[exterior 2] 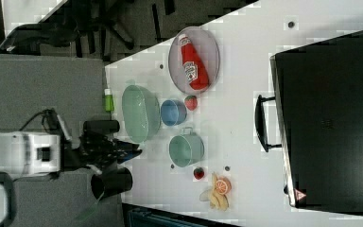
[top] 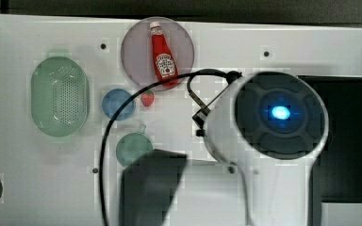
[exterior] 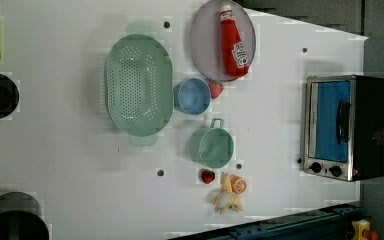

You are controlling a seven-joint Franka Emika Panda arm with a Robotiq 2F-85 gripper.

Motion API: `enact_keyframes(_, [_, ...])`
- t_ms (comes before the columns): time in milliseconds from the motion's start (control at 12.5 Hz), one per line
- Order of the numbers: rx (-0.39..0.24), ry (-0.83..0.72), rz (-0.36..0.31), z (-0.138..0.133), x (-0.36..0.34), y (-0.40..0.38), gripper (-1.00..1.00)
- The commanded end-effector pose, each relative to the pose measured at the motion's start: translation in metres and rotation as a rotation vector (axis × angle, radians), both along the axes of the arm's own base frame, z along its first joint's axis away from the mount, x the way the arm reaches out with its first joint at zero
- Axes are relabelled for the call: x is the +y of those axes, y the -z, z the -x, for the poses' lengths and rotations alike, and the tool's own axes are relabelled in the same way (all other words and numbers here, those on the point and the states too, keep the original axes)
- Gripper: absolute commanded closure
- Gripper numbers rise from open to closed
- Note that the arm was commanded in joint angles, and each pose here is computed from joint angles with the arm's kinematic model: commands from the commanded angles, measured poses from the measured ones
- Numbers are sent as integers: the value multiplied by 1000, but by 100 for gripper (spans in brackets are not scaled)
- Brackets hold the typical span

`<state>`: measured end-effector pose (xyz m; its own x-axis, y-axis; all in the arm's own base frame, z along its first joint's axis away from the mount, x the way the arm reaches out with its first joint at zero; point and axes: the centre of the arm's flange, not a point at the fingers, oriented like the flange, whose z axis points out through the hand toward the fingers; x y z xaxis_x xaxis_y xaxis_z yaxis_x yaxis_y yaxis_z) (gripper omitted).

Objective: Flap open oven.

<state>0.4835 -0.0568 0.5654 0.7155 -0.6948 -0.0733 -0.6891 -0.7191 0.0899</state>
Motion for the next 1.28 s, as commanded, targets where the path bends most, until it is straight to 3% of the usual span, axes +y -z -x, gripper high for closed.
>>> enact_keyframes(80, [-20, -236, -53, 13, -68, 10, 65])
enact_keyframes(400, [-75, -465, -78, 24, -135, 48, 65])
enact_keyframes(800, [-119, -686, -23, 15, -195, 107, 65])
enact_keyframes(1280, [-71, -679, 24, 3, -227, 183, 65])
